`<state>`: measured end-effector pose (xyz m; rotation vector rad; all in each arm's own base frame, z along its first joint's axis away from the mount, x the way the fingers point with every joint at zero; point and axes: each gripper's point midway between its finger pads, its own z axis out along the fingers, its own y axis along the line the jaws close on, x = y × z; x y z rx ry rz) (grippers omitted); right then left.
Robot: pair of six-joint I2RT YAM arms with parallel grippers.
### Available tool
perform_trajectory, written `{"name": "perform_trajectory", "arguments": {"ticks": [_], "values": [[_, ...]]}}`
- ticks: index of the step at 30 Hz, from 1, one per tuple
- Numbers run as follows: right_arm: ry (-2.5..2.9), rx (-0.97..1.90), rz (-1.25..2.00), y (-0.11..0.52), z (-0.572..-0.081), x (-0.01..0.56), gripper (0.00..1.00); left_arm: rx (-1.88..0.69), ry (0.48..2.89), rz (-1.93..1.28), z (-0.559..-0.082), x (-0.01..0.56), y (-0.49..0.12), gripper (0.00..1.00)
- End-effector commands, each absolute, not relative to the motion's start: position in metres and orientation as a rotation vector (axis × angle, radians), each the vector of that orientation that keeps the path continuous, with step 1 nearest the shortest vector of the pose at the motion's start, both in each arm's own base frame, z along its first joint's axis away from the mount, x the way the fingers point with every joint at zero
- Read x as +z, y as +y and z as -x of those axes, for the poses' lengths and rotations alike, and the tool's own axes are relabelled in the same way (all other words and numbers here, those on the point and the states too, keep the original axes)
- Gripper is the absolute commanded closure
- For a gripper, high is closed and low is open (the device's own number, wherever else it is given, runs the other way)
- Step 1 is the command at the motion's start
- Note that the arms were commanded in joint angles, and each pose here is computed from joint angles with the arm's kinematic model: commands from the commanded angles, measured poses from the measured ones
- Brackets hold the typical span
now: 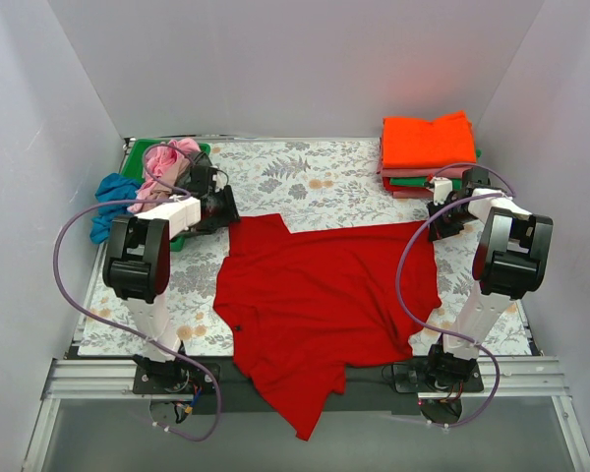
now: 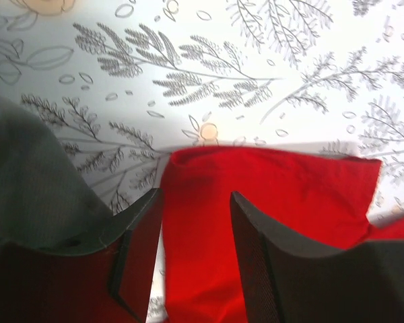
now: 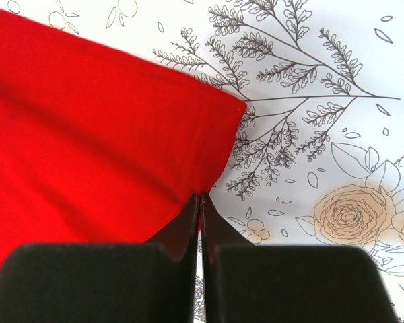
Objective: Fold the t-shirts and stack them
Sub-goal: Flatten the tshirt out
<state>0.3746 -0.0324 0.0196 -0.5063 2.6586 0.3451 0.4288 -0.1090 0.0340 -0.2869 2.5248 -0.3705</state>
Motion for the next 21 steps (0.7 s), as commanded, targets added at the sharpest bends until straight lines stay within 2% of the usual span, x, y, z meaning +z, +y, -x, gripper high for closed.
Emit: {"name": "perform_trajectory", "arguments": {"ticks": [1, 10, 15, 21], "values": [[2.689, 0.363, 0.514, -0.033, -0.363, 0.019, 0.99, -0.28, 2.51, 0.253, -0.441, 0.038, -0.096, 0.57], [2.698, 0.367, 0.509, -0.034, -0.364, 0.017, 0.99, -0.244, 2.521, 0.204, -0.457, 0.032, -0.097, 0.64], [2.706, 0.367, 0.504, -0.034, -0.363, 0.016, 0.99, -0.26, 2.538, 0.183, -0.454, 0.029, -0.101, 0.72], [2.702, 0.372, 0.498, -0.034, -0.366, 0.017, 0.99, -0.255, 2.535, 0.177, -0.447, 0.032, -0.1, 0.73]]}}
